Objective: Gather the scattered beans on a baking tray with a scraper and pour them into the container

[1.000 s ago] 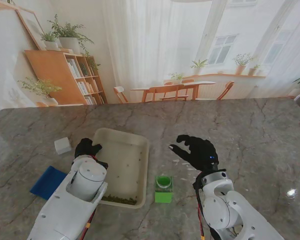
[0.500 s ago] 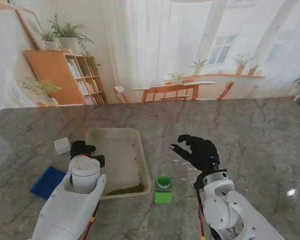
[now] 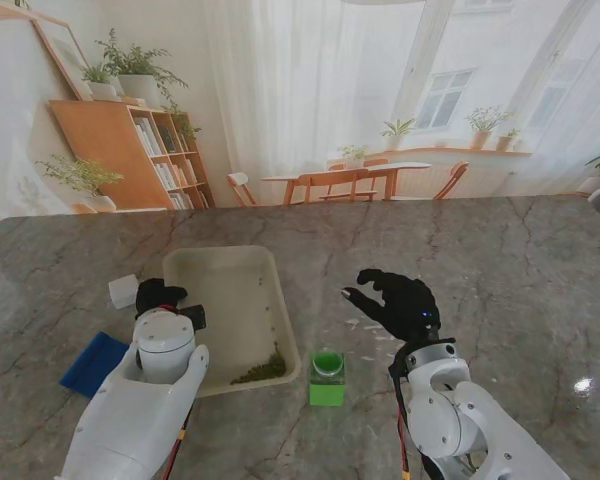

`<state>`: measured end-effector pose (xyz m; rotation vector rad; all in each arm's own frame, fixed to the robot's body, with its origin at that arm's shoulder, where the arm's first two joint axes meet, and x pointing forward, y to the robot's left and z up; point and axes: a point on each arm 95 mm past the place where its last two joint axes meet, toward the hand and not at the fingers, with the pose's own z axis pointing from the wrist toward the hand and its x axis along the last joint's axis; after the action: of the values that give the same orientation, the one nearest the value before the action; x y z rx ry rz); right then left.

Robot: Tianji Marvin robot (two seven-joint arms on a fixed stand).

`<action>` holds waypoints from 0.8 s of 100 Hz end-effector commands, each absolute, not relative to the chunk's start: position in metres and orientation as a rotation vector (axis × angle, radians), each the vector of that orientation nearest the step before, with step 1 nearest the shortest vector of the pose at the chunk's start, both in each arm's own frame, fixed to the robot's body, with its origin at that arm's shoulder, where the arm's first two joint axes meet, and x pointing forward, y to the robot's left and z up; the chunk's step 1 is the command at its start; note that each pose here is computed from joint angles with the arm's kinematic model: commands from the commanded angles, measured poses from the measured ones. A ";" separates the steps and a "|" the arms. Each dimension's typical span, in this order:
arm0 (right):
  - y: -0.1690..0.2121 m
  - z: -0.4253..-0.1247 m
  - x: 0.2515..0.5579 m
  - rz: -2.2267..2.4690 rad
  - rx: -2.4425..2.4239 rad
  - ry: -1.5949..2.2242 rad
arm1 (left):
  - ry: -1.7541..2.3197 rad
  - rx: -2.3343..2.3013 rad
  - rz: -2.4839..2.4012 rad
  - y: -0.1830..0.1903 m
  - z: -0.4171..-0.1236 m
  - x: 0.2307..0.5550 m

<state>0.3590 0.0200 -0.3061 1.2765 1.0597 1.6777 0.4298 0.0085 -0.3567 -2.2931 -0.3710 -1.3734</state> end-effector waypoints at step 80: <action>0.015 -0.306 0.357 1.649 1.300 1.057 | -0.361 -2.157 -1.684 -0.011 -0.269 0.451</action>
<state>0.3583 0.0151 -0.3049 1.2820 1.0493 1.6557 0.4466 -0.0040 -0.2917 -2.1768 -0.3459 -1.6063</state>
